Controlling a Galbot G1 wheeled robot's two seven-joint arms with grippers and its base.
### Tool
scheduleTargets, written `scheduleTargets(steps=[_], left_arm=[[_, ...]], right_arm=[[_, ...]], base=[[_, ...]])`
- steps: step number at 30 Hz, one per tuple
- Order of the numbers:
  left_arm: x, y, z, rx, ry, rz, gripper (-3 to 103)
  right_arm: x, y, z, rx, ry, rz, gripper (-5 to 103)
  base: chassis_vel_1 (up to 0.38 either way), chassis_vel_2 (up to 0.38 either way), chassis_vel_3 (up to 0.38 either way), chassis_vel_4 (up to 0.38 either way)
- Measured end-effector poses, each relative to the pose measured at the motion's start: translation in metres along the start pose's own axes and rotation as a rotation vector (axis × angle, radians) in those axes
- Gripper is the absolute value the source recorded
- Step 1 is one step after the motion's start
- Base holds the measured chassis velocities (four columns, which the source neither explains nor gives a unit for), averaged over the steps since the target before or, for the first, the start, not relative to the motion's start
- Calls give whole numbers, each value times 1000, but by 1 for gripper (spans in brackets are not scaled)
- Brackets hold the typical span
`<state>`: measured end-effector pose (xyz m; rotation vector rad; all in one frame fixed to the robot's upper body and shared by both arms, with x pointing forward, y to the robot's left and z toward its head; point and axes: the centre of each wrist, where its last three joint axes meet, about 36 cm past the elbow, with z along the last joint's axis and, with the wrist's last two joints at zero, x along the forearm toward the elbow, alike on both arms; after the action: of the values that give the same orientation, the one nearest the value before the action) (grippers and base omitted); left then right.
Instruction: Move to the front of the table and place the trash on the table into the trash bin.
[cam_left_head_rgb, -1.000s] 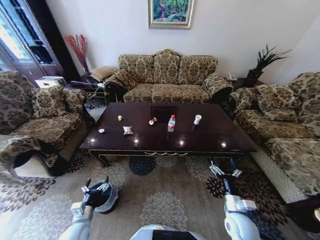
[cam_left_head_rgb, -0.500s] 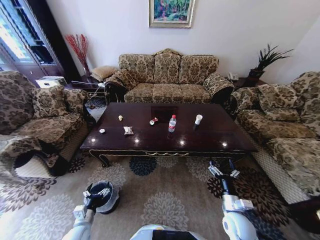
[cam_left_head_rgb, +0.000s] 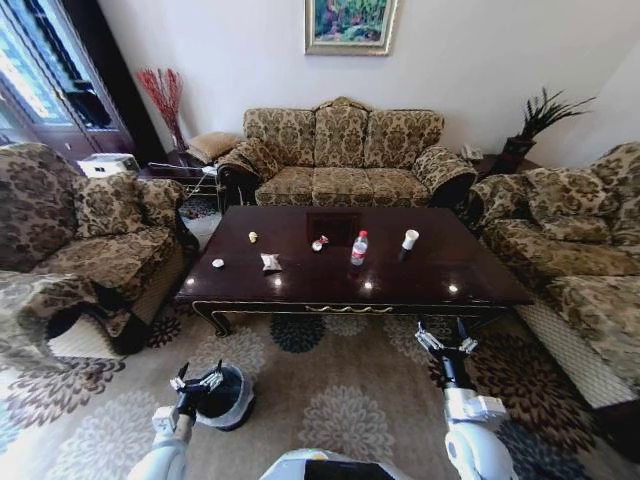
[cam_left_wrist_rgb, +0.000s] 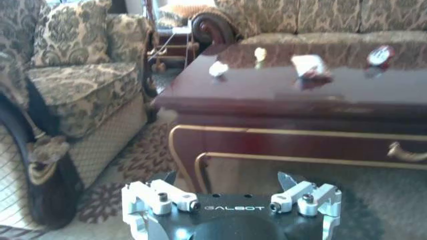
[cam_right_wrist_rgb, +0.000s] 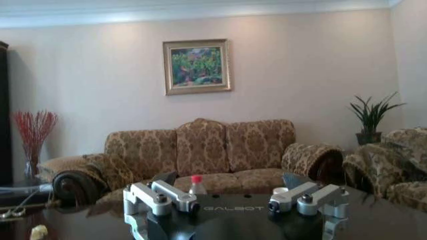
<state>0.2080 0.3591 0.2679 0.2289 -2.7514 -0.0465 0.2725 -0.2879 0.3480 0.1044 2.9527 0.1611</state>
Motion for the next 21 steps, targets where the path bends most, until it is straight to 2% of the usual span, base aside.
scheduleTargets(steps=[2, 5, 6, 9, 10, 13, 15, 17, 21], left_arm=[[0, 3, 7, -14, 18, 7, 100], [-7, 15, 33, -46, 84, 17, 100], [-7, 15, 33, -46, 84, 17, 100], [-24, 22, 60, -55, 154, 28, 100], [-24, 22, 60, -55, 154, 28, 100], [-48, 23, 83, -56, 210, 35, 100], [-52, 24, 88, -59, 218, 34, 100], [-74, 26, 101, -87, 231, 21, 100], [-93, 33, 118, -135, 270, 28, 100]], right_arm=[[0, 1, 0, -15, -6, 1, 100], [2, 1, 1, -7, -13, -8, 100], [2, 1, 1, -7, -13, -8, 100], [4, -1, 1, 9, -6, -12, 100], [4, -1, 1, 9, -6, -12, 100], [6, -3, -2, 26, 1, -18, 100], [6, -3, -3, 28, 3, -20, 100], [6, -3, -6, 37, 11, -21, 100], [7, -3, -10, 43, 20, -18, 100]], base=[[148, 148, -178, -143], [76, 97, -74, -57], [60, 78, -14, -36], [0, 0, 0, 0], [0, 0, 0, 0], [-39, -56, 23, 32], [-16, -27, -1, 7], [0, 0, 0, 0], [0, 0, 0, 0]])
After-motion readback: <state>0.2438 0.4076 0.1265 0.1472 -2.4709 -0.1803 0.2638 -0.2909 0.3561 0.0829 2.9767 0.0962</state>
